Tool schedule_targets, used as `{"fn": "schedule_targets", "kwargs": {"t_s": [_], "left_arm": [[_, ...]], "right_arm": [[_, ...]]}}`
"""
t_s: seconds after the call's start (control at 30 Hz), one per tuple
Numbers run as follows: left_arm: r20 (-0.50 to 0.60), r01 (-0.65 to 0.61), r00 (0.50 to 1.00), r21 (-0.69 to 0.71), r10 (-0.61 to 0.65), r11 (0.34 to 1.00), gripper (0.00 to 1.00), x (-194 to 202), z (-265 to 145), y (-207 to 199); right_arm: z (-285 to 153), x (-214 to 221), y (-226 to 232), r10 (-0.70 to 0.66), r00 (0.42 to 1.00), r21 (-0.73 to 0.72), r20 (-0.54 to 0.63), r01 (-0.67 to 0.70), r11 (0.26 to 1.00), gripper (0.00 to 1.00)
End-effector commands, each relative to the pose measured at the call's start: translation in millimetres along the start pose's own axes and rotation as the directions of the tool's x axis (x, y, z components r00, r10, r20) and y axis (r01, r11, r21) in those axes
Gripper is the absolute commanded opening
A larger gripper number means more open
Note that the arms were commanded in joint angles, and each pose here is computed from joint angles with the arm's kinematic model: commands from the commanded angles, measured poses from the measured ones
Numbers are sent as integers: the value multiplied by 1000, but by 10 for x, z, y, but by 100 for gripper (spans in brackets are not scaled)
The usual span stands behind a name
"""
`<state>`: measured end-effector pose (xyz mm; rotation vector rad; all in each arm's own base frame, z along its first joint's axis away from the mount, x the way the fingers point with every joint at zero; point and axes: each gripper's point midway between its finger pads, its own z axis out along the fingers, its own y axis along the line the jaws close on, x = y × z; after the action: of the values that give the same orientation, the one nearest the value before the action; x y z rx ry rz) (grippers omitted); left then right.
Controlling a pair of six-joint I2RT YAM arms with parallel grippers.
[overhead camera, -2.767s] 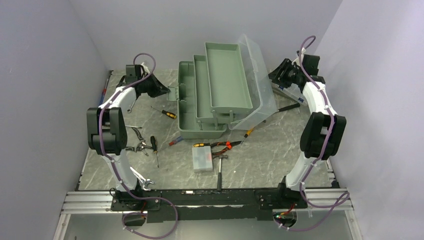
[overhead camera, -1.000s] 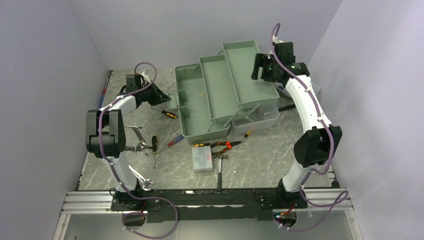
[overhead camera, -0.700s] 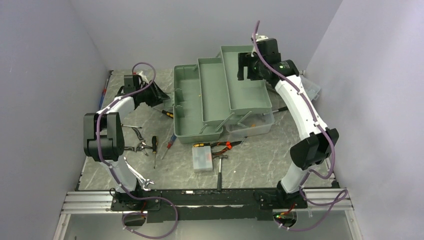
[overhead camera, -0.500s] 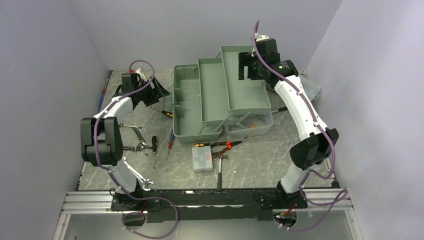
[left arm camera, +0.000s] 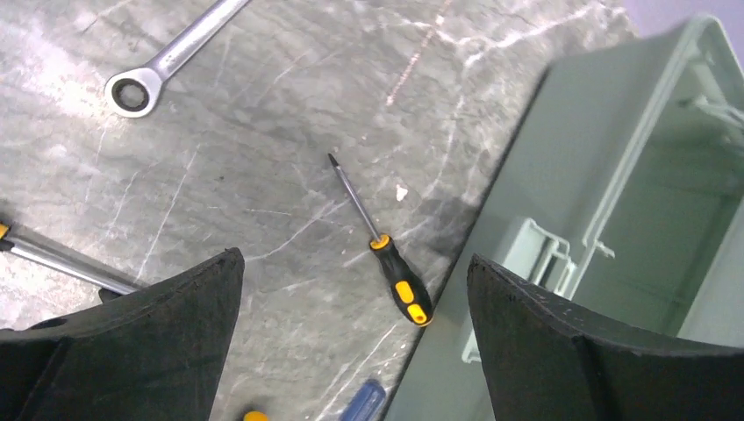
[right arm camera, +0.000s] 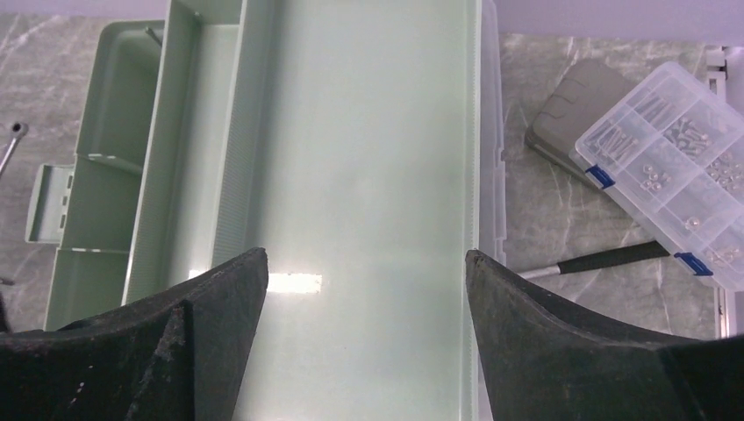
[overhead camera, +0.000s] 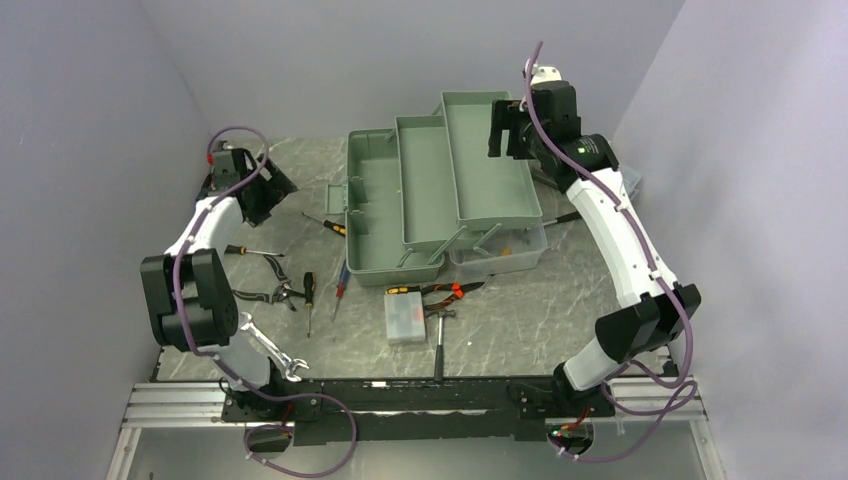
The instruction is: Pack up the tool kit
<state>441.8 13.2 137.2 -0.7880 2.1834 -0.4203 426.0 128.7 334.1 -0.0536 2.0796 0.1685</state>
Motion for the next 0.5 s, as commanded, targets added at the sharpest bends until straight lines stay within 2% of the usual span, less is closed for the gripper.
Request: {"fn": "schedule_targets", "kwargs": {"t_s": [0.0,0.07,0.13,0.37,0.47], "left_arm": [[-61,130,988,-170,-142,977,96,20,107,198],[-149,158,972,-163,-183,974,95,183,245,186],[-187,192,956,-175,-224,966,92,273,327,199],[-183,241,936,-282,-299,929,80,262,378,243],[-166,227,934,-405,-315,886,77,277,295,307]], "right_arm": [[-116,-234,40,38,994,-25,103,-36,999,84],[-115,-226,61,44,994,-36,105,-40,999,84],[-118,-214,72,47,993,-44,104,-43,998,84],[-143,-198,94,56,992,-63,114,-49,997,84],[-151,-191,107,60,991,-73,116,-52,996,84]]}}
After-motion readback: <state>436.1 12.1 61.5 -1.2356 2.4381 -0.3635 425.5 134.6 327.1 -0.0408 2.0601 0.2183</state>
